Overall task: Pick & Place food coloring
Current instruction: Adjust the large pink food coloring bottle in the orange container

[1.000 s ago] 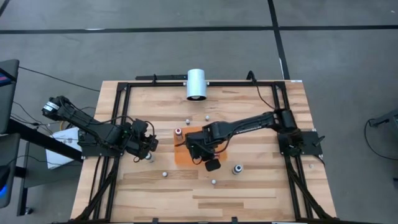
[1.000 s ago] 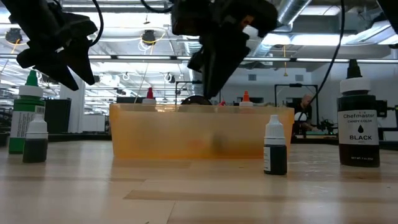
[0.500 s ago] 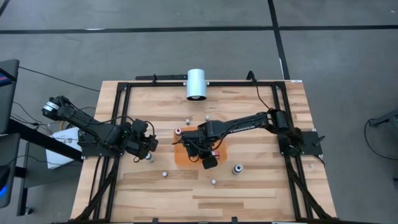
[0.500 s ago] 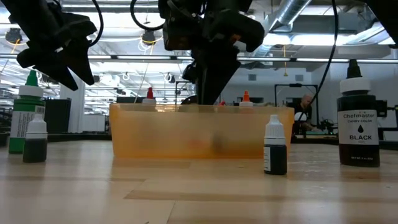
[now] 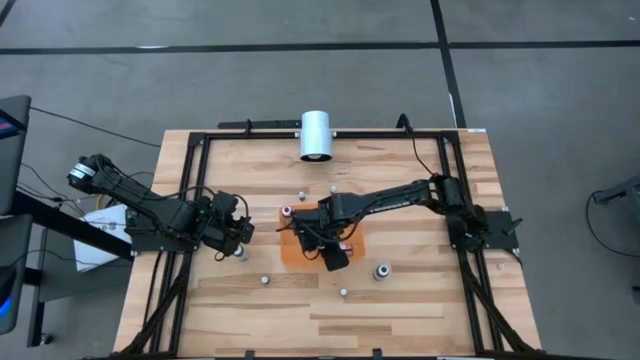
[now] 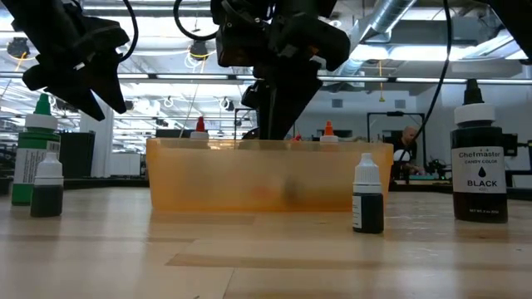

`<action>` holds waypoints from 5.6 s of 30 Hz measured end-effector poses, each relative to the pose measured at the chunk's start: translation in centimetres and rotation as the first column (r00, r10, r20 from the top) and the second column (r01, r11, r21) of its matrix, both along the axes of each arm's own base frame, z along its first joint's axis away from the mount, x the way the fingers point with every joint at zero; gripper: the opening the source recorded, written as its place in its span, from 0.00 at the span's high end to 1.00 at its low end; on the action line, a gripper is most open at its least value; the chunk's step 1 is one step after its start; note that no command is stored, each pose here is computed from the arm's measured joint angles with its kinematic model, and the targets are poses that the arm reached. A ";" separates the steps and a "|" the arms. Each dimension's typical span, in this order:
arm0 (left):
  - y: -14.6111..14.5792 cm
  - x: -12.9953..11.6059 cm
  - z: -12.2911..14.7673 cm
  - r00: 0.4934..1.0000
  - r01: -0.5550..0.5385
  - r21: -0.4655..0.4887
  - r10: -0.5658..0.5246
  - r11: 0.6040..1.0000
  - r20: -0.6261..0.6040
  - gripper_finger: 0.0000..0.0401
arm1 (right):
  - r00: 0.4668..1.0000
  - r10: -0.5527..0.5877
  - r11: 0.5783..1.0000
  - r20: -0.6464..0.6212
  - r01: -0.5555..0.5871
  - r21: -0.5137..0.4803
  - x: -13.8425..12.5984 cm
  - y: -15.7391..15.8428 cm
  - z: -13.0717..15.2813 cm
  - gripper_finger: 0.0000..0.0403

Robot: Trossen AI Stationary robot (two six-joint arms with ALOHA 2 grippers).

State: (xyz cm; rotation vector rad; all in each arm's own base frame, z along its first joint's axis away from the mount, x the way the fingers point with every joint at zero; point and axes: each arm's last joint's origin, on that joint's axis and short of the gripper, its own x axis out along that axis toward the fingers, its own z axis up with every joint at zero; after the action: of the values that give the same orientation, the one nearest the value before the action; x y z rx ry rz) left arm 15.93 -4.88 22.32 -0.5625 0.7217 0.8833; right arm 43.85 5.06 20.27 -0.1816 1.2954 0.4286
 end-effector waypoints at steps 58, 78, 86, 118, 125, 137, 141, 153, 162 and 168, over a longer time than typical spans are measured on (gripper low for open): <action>0.0 0.0 0.0 1.000 0.006 0.008 -0.006 1.000 -0.007 0.34 | 1.000 0.002 1.000 -0.030 -0.003 -0.008 1.3 0.8 -4.1 0.68; 0.0 0.0 0.0 1.000 0.006 0.009 -0.005 1.000 -0.006 0.34 | 1.000 -0.004 0.999 -0.018 0.003 -0.032 1.3 0.7 -4.5 0.69; 0.0 0.0 0.0 1.000 0.004 0.016 -0.004 1.000 -0.003 0.34 | 0.998 -0.010 0.999 -0.063 0.007 -0.040 1.5 0.9 -6.4 0.69; 0.0 0.0 0.0 1.000 0.008 0.019 -0.008 1.000 -0.007 0.34 | 0.981 -0.055 0.998 -0.188 0.045 -0.052 1.2 0.0 -5.1 0.65; 0.0 0.0 0.0 1.000 0.009 0.020 -0.008 1.000 -0.007 0.34 | 0.981 -0.069 0.995 -0.181 0.056 -0.077 1.2 -0.1 -5.1 0.68; 0.0 0.0 0.0 1.000 0.009 0.019 -0.009 1.000 -0.007 0.34 | 0.989 -0.054 0.996 -0.137 0.045 -0.072 1.5 0.6 -5.0 0.81; 0.0 0.0 0.0 1.000 0.009 0.019 -0.009 1.000 -0.007 0.34 | 0.987 -0.055 0.996 -0.150 0.044 -0.074 1.4 0.6 -5.3 0.85; 0.0 0.0 0.0 1.000 0.008 0.022 -0.008 1.000 -0.006 0.34 | 0.985 -0.057 0.995 -0.161 0.042 -0.096 1.2 0.5 -5.3 0.93; 0.1 0.0 0.0 1.000 0.006 0.028 -0.006 1.000 -0.003 0.34 | 0.985 -0.059 0.994 -0.160 0.044 -0.095 1.2 0.6 -5.3 0.96; 0.1 0.0 0.0 1.000 0.006 0.029 -0.006 1.000 -0.003 0.34 | 0.986 -0.059 0.995 -0.157 0.044 -0.094 1.3 0.6 -4.9 0.96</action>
State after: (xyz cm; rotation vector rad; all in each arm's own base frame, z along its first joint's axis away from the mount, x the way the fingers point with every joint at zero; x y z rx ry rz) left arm 15.93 -4.82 22.34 -0.5333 0.7124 0.8877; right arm 45.17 5.62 15.33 -0.1920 1.4747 0.3461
